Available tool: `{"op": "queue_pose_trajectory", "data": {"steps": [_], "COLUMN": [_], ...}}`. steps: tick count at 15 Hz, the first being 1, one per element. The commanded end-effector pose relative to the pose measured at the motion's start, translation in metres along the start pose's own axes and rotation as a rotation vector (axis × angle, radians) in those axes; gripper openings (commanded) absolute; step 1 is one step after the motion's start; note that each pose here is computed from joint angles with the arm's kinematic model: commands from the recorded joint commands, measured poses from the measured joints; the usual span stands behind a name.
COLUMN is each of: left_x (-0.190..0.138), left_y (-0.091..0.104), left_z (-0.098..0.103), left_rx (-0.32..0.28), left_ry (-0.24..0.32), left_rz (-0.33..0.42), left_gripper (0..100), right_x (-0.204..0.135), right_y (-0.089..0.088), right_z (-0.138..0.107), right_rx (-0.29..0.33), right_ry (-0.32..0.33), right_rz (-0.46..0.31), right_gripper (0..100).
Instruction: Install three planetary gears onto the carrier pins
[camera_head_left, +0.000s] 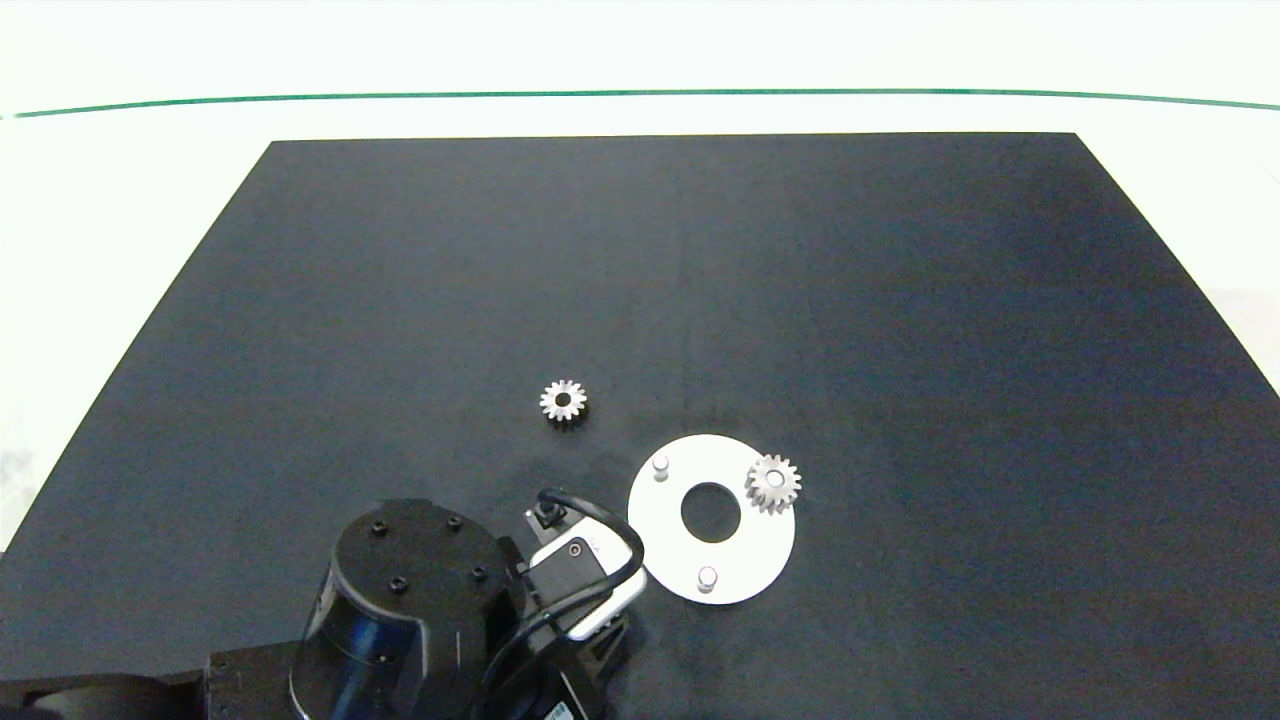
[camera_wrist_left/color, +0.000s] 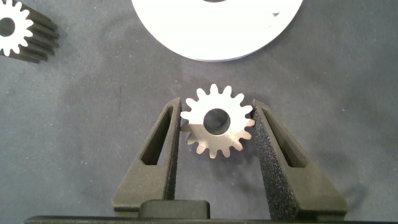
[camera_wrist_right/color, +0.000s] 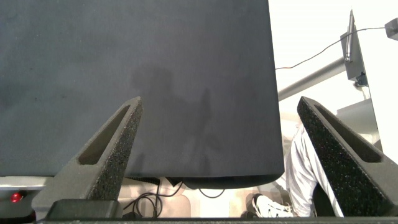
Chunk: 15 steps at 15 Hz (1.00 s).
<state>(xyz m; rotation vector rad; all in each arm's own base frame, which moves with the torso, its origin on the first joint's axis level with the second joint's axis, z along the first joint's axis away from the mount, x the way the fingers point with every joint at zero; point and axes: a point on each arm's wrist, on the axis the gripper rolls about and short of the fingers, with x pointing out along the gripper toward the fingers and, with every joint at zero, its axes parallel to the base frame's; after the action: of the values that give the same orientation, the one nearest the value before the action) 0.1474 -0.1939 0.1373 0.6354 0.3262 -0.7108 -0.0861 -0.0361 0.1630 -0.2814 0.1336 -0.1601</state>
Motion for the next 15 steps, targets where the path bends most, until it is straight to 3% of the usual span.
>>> {"op": "queue_pose_trajectory", "data": {"steps": [1,7,9,15], "left_x": [-0.006,-0.014,-0.015,-0.007], "left_y": [-0.003,-0.002,-0.007,-0.026], "left_z": [0.019,0.054,0.059,0.061], "left_rx": [0.021,0.042,0.053,0.099], "left_ry": [-0.021,-0.038,-0.051,-0.017], "left_rz": [0.004,0.0,-0.014,-0.041], "left_gripper": [10,10,10,10], "right_x": [0.001,0.001,0.002,0.002], "right_y": [0.001,0.001,0.002,0.002], "right_z": [-0.001,-0.001,-0.002,-0.002], "right_rx": [-0.009,-0.012,-0.015,-0.018], "right_ry": [0.012,0.015,0.02,0.02], "right_rz": [-0.001,0.0,0.001,0.001], "right_gripper": [100,100,100,100]}}
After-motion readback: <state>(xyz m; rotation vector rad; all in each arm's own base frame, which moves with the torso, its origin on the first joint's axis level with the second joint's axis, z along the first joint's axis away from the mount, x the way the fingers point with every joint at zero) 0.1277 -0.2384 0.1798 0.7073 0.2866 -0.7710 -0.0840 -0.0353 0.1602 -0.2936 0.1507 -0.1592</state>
